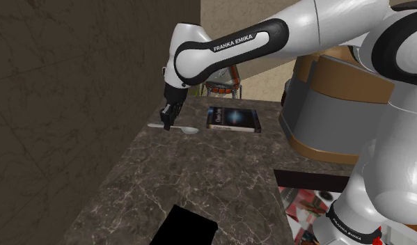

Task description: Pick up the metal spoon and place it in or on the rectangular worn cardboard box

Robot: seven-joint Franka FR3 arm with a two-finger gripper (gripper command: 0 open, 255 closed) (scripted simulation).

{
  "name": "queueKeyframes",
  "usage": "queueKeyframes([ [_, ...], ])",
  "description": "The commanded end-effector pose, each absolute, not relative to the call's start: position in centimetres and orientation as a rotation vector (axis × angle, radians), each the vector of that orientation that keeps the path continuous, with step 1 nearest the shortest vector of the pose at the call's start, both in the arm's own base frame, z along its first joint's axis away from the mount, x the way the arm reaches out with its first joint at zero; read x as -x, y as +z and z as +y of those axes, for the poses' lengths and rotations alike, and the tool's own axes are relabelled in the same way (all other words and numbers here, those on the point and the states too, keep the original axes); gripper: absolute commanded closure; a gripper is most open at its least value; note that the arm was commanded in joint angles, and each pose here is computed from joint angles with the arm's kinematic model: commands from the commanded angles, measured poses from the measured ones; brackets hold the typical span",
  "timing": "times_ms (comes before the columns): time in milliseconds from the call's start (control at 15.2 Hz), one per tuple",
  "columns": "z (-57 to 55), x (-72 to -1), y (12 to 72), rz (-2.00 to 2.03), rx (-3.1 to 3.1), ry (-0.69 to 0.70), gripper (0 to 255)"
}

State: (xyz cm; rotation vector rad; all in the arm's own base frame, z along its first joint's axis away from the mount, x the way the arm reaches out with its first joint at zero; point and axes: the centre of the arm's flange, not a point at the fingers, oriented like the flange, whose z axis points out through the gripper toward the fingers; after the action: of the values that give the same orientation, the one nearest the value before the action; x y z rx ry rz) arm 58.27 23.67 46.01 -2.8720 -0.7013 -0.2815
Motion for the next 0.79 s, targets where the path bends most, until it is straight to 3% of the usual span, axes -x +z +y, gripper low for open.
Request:
queueKeyframes([
  [0, 23.7, -58.3, 47.0, -0.701, 2.872, -0.281, 255],
  [462, 23.7, -58.3, 50.5, -0.701, 2.872, -0.281, 255],
  [726, 26.5, -53.8, 50.7, -0.701, 2.872, -0.281, 255],
])
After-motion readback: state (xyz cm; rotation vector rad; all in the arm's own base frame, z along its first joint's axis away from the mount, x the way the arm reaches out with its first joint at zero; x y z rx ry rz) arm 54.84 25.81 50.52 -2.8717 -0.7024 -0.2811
